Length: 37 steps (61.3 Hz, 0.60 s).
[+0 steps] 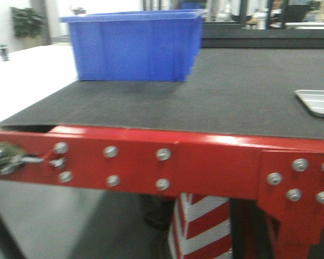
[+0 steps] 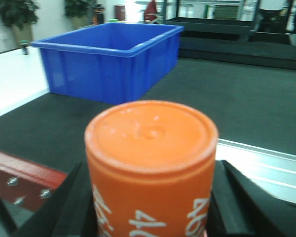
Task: Grab orange capacitor from left shelf to right conveyor
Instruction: 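Drive the base across the floor to the red-framed conveyor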
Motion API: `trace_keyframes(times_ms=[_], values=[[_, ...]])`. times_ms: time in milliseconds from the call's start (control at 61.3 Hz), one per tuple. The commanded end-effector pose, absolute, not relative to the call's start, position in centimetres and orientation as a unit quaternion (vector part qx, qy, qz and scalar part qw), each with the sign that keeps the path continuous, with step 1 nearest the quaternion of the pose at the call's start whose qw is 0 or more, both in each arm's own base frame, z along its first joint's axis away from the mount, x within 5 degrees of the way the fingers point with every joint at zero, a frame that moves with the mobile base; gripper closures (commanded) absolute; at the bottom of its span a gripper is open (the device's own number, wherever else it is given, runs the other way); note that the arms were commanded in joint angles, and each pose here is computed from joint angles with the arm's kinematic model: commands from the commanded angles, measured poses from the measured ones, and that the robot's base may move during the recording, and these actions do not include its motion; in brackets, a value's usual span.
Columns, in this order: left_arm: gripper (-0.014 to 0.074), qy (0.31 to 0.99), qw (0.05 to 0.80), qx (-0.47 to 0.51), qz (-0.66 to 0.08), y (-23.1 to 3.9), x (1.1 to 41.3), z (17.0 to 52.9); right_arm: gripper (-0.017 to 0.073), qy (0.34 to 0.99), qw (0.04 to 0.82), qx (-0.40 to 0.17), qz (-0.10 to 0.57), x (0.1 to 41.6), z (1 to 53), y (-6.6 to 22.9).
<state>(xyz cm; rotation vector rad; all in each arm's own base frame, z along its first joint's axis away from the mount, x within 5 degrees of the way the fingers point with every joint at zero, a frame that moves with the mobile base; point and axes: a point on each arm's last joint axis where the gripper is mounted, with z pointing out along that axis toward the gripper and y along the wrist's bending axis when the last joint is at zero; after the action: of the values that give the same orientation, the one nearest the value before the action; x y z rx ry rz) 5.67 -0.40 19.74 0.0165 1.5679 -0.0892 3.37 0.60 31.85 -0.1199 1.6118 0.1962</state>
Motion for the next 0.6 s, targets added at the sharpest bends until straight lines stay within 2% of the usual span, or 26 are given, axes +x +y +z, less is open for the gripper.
trace_keyframes(times_ms=[0,587], values=[[0.0720,0.667,0.744,0.002,-0.040,-0.31,5.50,20.79,0.0494,0.678,0.728,-0.052,0.090,3.24,33.72,0.56],[0.0720,0.667,0.744,0.002,-0.040,-0.31,5.50,20.79,0.0494,0.678,0.728,-0.052,0.090,3.24,33.72,0.56]])
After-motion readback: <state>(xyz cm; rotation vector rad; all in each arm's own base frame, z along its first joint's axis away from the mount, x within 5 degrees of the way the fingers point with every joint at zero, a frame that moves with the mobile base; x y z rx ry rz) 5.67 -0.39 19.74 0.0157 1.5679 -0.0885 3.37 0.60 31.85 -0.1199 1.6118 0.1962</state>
